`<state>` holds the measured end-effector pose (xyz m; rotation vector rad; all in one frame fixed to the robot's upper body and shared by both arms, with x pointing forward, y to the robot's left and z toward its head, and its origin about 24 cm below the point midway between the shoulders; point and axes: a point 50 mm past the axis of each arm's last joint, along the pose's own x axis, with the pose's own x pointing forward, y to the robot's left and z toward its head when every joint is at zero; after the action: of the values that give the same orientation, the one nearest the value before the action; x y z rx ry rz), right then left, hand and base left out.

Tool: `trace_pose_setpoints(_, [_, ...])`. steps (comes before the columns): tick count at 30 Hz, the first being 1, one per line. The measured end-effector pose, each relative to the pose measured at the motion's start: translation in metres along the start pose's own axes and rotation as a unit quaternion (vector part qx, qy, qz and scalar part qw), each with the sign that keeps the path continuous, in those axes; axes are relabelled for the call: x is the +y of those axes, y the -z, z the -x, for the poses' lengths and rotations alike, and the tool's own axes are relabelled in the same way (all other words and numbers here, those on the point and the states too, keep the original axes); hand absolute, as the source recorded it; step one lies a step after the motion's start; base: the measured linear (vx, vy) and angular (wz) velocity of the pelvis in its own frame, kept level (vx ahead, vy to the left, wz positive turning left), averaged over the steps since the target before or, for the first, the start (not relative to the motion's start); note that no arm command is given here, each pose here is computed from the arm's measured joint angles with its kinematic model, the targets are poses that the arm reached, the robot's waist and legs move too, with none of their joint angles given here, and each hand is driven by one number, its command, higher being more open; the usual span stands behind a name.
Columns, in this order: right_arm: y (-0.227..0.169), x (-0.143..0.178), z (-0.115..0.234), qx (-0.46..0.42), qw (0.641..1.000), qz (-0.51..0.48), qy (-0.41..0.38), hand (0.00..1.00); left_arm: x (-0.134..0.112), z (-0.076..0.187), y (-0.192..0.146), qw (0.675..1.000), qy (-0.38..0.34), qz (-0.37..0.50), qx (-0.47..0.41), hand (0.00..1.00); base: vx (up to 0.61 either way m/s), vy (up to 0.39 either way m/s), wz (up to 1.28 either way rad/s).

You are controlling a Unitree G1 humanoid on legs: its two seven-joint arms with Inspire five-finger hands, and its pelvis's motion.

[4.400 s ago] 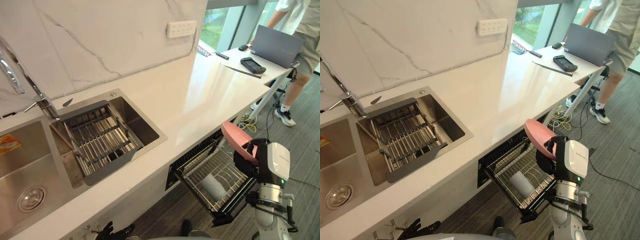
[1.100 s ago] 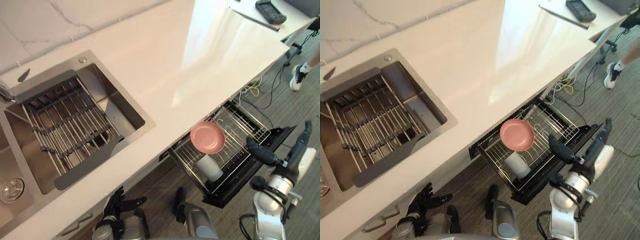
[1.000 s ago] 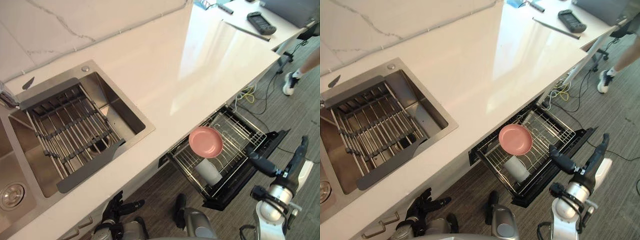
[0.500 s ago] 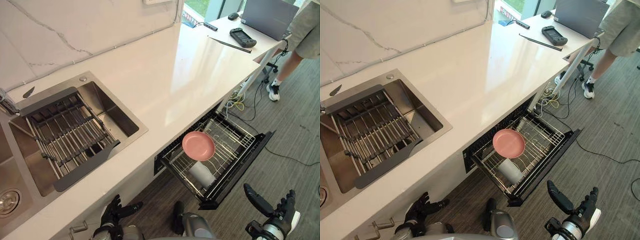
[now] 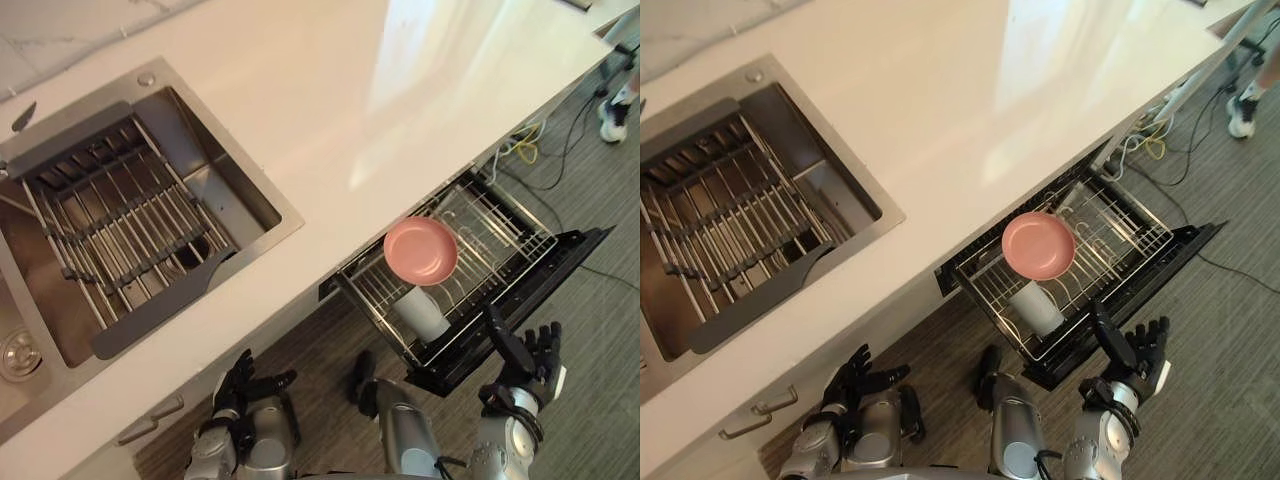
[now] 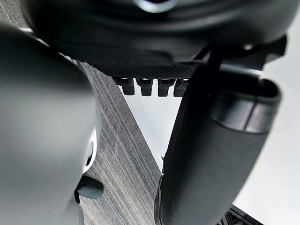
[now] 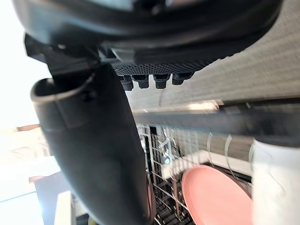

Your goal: Walk over to the sink, pick up the cup, carry it to the dishwasher, place the cup inside the dishwasher, then close the dishwasher door

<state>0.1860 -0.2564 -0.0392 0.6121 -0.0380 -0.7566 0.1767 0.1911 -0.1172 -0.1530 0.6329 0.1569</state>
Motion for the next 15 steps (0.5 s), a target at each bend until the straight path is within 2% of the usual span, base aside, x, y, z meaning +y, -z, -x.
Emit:
trace_pose_setpoints(7, [-0.003, 0.009, -0.017, -0.009, 0.996, -0.088, -0.032, 1.0, -0.006, -0.009, -0.018, 1.0, 0.007, 0.007, -0.023, 1.0, -0.02, 0.003, 0.04])
trace_pose_setpoints(15, [-0.004, 0.013, -0.016, -0.018, 0.992, -0.105, -0.073, 1.0, -0.008, -0.011, -0.019, 1.0, 0.011, 0.007, -0.023, 1.0, -0.01, -0.017, 0.1])
